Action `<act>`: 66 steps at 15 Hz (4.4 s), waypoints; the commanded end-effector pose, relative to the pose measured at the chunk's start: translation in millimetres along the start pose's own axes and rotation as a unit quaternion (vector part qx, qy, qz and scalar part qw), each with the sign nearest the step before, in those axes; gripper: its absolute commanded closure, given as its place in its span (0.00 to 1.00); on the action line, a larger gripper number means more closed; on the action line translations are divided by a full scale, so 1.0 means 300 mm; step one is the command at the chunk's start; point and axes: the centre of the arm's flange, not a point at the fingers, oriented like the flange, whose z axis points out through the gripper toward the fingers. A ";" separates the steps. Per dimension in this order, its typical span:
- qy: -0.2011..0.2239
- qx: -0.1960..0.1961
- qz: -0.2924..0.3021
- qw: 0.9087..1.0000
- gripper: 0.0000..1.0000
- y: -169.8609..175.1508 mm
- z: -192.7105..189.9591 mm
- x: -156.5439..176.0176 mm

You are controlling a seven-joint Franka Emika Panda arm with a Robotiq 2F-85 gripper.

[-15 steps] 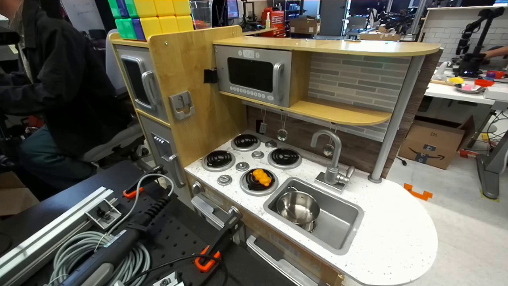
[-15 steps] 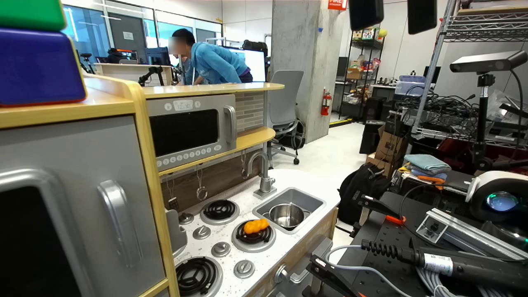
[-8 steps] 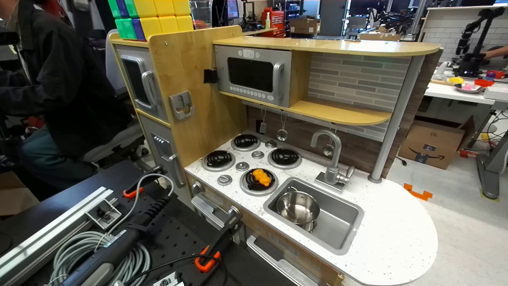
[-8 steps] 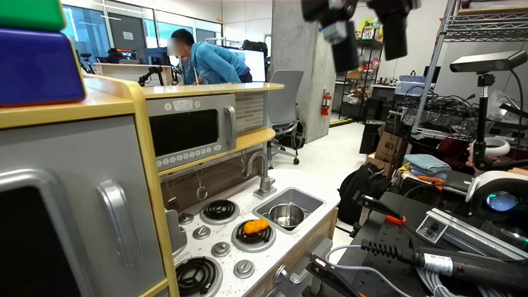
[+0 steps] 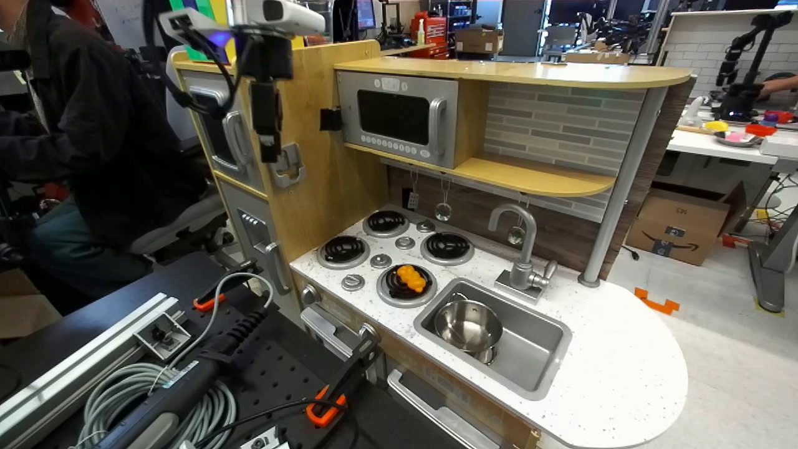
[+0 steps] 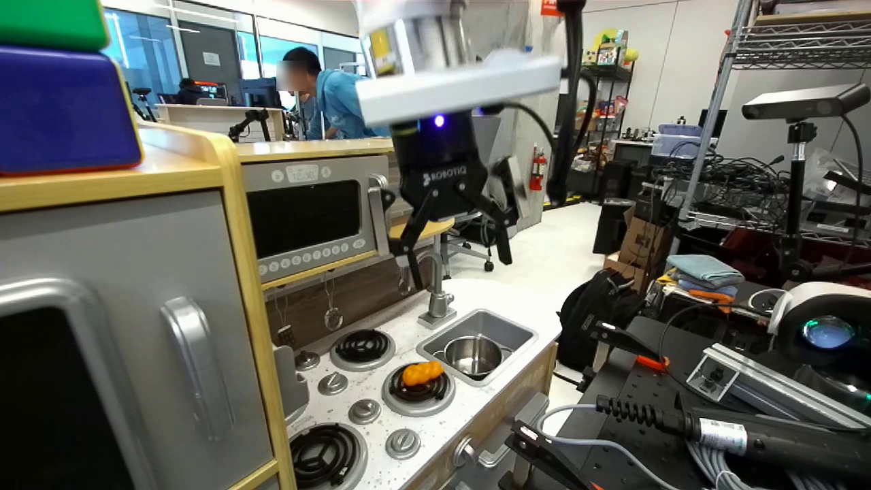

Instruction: Put the thing on the stove in the pot in the sink

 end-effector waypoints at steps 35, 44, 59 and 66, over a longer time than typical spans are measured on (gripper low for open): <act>0.054 -0.006 0.232 0.971 0.00 0.045 0.711 0.723; -0.018 -0.050 0.349 0.936 0.00 0.017 0.749 0.614; 0.062 0.087 0.343 0.933 0.00 -0.131 0.860 0.703; 0.075 0.148 0.339 0.926 0.00 -0.140 0.805 0.700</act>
